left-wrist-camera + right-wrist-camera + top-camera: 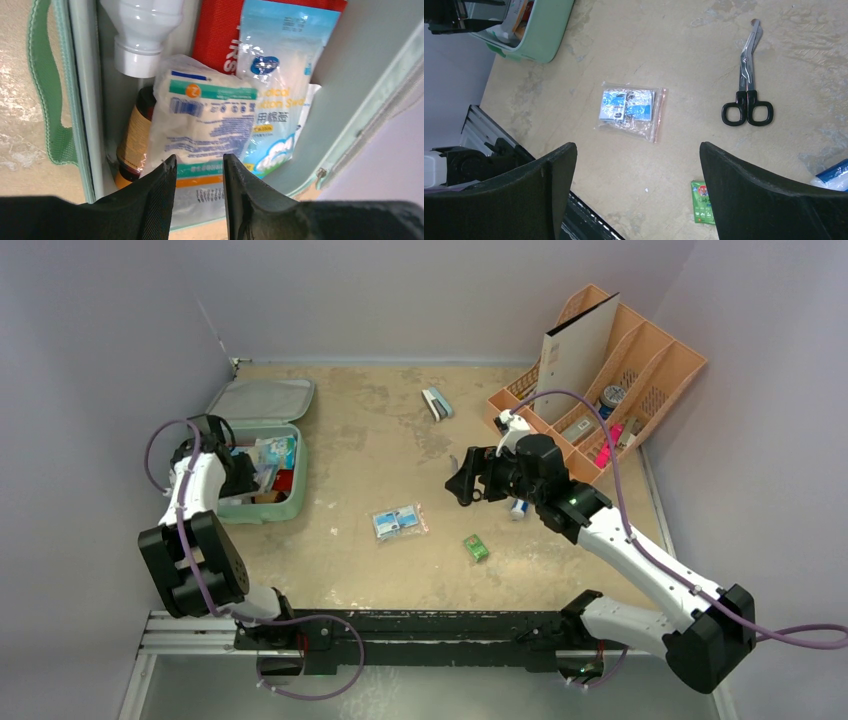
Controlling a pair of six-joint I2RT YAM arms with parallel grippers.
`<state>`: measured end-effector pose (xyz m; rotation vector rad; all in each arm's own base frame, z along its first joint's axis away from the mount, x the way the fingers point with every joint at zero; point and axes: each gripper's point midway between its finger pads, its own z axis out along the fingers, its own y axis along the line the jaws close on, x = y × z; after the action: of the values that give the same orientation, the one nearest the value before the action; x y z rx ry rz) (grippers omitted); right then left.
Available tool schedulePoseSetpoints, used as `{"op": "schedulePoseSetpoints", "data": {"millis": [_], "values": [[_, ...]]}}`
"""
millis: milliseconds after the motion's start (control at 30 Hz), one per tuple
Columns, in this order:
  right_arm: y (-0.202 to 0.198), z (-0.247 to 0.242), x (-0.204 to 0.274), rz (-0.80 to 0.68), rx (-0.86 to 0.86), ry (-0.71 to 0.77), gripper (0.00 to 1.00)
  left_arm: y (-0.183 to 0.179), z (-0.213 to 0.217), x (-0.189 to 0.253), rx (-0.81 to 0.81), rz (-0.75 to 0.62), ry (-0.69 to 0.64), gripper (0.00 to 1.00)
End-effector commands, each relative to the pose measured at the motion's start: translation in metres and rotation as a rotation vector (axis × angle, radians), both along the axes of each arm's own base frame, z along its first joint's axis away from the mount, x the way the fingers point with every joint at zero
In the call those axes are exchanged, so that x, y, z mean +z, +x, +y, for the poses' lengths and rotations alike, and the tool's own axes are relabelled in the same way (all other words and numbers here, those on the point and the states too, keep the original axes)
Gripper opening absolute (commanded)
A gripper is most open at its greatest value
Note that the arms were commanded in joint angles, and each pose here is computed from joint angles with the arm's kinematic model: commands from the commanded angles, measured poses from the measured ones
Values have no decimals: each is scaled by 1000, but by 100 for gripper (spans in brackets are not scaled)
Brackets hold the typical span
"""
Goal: Organize the medicine kit
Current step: Place the medical item at the medicine box.
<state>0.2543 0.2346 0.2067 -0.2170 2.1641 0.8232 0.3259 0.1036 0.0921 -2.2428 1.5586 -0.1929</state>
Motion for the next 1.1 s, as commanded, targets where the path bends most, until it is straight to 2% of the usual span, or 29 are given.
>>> {"op": "schedulePoseSetpoints", "data": {"millis": [0, 467, 867, 1067], "values": [[-4, 6, -2, 17, 27, 24, 95, 4, 8, 34, -69, -26, 68, 36], [0, 14, -1, 31, 45, 36, 95, 10, -28, -11, -246, -17, -84, 28], [2, 14, 3, 25, 43, 35, 95, 17, -31, -26, -312, 9, -81, 27], [0, 14, -2, 32, 43, 35, 95, 14, -35, -20, -332, 12, -69, 27]]}}
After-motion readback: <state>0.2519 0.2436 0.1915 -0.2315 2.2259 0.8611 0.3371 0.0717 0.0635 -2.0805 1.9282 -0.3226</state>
